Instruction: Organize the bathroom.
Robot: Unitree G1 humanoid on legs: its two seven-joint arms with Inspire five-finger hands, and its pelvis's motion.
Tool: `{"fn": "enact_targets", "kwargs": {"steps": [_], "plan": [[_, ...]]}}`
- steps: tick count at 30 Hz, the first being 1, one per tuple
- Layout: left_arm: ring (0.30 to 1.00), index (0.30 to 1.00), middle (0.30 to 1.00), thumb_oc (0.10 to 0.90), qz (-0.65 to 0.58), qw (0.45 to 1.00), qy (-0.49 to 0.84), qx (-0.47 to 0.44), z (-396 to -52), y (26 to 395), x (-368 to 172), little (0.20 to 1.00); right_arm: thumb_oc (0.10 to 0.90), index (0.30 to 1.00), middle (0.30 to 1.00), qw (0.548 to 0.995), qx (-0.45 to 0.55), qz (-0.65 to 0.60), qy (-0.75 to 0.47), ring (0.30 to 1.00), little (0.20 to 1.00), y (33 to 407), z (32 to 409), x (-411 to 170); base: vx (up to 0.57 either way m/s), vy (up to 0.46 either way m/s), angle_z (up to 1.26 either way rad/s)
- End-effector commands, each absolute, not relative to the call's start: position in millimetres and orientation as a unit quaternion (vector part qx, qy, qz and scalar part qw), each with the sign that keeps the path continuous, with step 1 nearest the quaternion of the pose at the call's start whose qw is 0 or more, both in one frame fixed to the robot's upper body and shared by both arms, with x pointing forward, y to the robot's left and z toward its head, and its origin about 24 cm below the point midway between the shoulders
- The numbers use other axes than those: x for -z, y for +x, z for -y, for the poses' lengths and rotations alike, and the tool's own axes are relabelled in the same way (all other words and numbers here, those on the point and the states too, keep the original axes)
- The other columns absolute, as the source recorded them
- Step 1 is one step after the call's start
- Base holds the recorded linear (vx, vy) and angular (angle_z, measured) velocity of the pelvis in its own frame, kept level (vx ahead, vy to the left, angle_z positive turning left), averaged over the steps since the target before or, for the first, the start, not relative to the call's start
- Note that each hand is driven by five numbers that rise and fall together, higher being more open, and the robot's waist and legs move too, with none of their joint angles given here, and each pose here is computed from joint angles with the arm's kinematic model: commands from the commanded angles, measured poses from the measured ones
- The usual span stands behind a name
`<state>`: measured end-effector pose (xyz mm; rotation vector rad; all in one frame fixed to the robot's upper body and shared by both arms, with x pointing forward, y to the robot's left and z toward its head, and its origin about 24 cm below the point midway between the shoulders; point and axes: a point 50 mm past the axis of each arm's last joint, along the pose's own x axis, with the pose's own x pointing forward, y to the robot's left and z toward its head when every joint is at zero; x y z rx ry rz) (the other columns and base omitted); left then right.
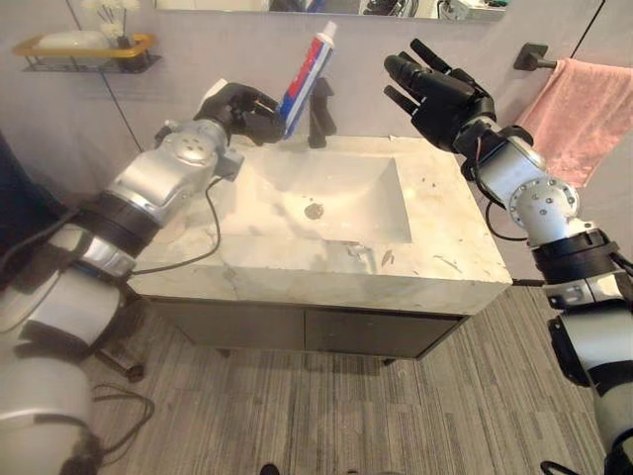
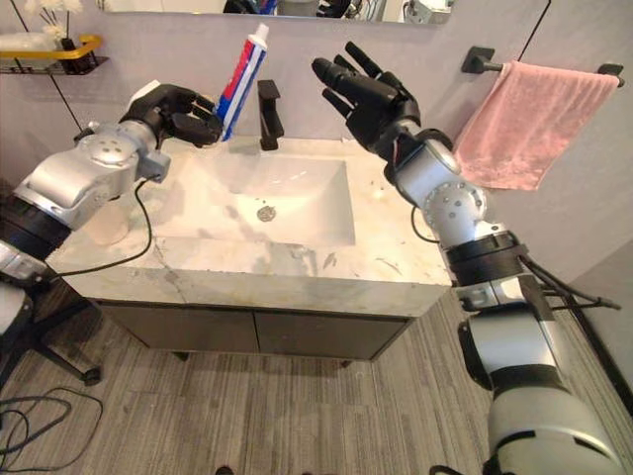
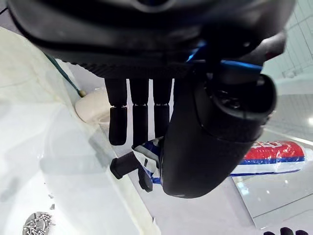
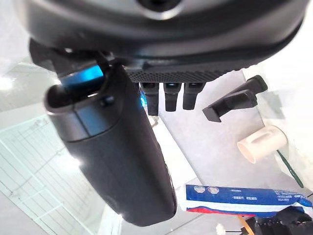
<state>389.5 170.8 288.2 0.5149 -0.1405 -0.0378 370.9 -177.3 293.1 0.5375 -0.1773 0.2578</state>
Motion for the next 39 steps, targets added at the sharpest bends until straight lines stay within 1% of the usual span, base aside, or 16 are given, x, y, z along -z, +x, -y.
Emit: {"fn": "enact_targets", "kwargs": {"steps": [1,11,15,22,39], "plan": [[0.3,0.3,0.3,0.4,0.214,0.949,0.231,0.002,-164.1,382.0,-356.3,0.3,0.8,0.9,0.9,0.932,-0.172,0.155,0.279,0.9,0.9,367.0,170.3,-337.7,0.02,0.003,0.04],[0.3,0.3,0.3,0.4,0.195,0.955,0.218,0.044,-141.7,386.9,-334.8,0.3,0.8,0.9,0.9,0.936,-0.184,0.126,0.272,0.9,0.9,375.8,153.8,-315.5,0.01,0.003,0.01],[0.3,0.3,0.3,0.4,0.187,0.955,0.222,0.059,-131.1,388.3,-326.4,0.3,0.8,0.9,0.9,0.933,-0.196,0.134,0.271,0.9,0.9,375.6,145.6,-315.1,0.01,-0.004,0.04],[0.3,0.3,0.3,0.4,0.178,0.955,0.226,0.074,-121.9,389.1,-319.5,0.3,0.8,0.9,0.9,0.931,-0.194,0.147,0.272,0.9,0.9,375.4,142.1,-317.9,0.0,-0.001,0.01],[0.3,0.3,0.3,0.4,0.164,0.953,0.241,0.088,-122.5,389.5,-317.4,0.3,0.8,0.9,0.9,0.936,-0.175,0.173,0.25,0.9,0.9,376.2,148.8,-328.4,0.0,0.0,0.0]]}}
